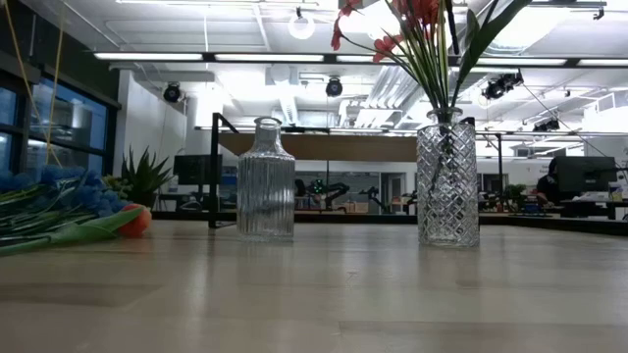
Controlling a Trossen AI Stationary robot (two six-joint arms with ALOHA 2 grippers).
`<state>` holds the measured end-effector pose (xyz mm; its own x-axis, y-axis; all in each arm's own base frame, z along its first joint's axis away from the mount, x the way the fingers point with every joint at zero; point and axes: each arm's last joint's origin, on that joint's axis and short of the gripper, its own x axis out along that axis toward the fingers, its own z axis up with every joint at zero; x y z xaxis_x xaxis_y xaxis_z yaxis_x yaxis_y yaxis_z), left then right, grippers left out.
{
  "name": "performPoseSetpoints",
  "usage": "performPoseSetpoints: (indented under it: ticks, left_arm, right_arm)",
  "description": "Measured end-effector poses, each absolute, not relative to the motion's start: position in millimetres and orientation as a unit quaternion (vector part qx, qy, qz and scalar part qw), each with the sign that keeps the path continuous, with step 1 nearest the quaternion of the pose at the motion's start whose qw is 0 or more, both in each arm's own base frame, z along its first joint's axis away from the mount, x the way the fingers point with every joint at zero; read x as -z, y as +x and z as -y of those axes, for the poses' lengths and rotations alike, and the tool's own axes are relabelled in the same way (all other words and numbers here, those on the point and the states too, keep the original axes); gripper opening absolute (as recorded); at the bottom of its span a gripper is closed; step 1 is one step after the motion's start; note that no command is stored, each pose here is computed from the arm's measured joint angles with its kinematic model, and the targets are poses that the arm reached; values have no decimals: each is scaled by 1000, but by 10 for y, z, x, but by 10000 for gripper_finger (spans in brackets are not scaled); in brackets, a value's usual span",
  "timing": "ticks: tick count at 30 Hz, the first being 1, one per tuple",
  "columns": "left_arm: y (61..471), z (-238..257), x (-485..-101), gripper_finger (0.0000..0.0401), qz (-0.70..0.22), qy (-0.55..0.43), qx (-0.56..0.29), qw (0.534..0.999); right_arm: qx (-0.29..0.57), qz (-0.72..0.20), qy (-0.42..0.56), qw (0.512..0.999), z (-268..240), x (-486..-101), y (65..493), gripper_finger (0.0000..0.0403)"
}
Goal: Pick and place flowers into a vace then onto a shelf
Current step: Put the purple flowers into the right transparent flower vase
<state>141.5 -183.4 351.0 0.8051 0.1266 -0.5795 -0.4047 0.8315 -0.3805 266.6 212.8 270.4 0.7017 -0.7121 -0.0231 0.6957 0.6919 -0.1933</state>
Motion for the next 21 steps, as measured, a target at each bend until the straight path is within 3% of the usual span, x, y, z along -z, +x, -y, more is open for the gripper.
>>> performPoseSetpoints:
  ticks: [21]
  left_arm:
    - [1414, 1836, -3509, 253, -281, -240, -140, 919]
  right_arm:
    - [395, -64, -105, 911, -2061, -2542, 2759, 10]
